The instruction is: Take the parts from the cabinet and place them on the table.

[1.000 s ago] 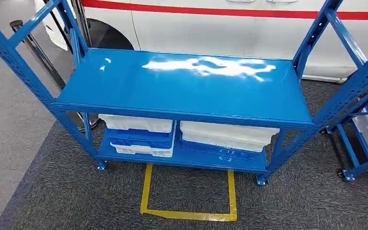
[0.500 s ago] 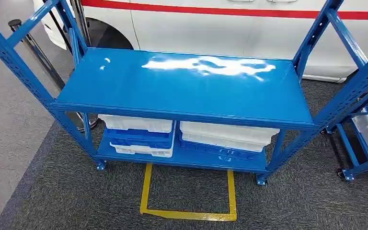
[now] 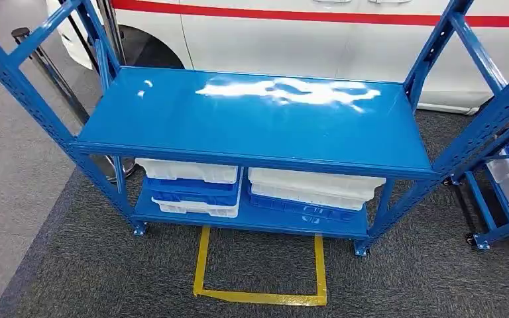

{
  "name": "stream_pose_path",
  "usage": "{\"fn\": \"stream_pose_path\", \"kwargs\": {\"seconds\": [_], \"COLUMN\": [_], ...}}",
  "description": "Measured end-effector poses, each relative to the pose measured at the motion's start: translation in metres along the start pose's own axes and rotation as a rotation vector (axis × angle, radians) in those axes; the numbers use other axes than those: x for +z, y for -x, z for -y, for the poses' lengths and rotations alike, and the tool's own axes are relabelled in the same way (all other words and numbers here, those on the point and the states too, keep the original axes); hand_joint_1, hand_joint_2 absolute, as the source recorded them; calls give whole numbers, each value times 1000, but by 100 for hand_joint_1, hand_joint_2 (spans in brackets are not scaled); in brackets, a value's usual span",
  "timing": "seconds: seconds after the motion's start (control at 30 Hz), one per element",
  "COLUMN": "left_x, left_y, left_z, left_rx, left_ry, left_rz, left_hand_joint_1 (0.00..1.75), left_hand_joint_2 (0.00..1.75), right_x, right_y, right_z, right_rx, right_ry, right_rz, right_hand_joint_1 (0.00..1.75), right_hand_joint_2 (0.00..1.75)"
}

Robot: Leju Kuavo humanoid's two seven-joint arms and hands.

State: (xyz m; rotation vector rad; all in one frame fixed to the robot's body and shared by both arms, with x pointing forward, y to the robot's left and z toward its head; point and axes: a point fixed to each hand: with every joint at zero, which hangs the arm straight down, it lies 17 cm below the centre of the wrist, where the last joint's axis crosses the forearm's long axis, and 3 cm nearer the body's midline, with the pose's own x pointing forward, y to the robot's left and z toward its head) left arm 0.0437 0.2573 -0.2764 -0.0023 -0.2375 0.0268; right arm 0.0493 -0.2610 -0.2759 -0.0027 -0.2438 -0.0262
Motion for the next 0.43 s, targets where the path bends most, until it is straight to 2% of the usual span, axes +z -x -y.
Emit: {"fn": "stream_pose_path", "kwargs": {"seconds": [0.43], "left_x": [0], "left_y": [-1], "left_z": [-1], "left_rx": [-3], "left_ry": [-1], "left_rz": [2], "left_hand_joint_1": [0], "left_hand_joint_2": [0], "right_x": [0], "right_y": [0], "right_z": [0], "right_rx": [8], "right_ry": [-1], "right_rz": [2], "right_hand_joint_1": [0], "right_hand_joint_2": [0]}}
